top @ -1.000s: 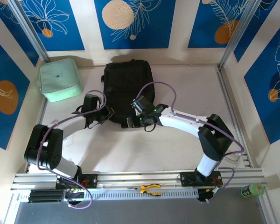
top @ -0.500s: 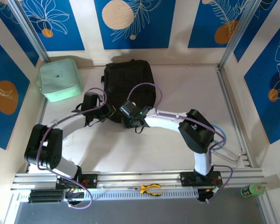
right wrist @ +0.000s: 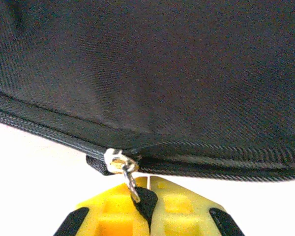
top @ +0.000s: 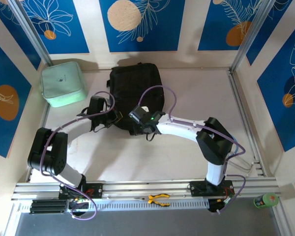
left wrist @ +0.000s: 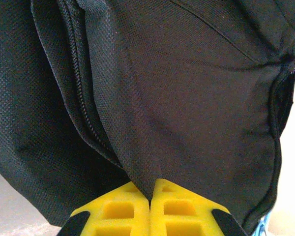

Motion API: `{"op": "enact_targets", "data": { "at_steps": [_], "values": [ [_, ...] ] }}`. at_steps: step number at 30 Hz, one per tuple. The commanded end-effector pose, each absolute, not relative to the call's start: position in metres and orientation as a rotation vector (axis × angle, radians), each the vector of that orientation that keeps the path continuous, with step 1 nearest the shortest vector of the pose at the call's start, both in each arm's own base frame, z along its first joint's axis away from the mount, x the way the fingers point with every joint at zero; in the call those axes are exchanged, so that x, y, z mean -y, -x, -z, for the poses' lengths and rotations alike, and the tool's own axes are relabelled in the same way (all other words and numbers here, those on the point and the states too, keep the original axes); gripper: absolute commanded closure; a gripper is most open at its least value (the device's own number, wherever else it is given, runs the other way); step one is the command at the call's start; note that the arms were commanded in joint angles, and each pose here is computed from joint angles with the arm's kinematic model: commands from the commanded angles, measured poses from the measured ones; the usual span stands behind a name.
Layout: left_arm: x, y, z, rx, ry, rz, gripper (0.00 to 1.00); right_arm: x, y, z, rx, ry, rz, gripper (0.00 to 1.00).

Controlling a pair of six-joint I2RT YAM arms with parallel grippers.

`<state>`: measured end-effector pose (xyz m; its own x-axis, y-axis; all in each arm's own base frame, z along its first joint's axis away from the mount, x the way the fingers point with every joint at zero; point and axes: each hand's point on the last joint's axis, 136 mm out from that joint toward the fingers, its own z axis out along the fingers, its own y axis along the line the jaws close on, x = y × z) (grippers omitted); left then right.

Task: Pack the student bag
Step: Zip the student bag at the top-center of the table.

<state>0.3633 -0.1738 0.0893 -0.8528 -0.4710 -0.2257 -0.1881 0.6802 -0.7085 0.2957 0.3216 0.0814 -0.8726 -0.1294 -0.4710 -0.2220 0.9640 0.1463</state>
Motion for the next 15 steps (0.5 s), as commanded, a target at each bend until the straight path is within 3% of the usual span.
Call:
{"op": "enact_targets", "data": {
  "at_steps": [1,15],
  "values": [
    [0.163,-0.385,-0.090,-2.451,0.513,0.903,1.00,-0.287,-0.289,-0.081,-2.727,0.192,-0.236,1.00],
    [0.170,-0.395,-0.085,-2.481,0.465,0.908,1.00,-0.241,-0.303,-0.086,-2.791,0.032,-0.105,1.00]
  ]
}}
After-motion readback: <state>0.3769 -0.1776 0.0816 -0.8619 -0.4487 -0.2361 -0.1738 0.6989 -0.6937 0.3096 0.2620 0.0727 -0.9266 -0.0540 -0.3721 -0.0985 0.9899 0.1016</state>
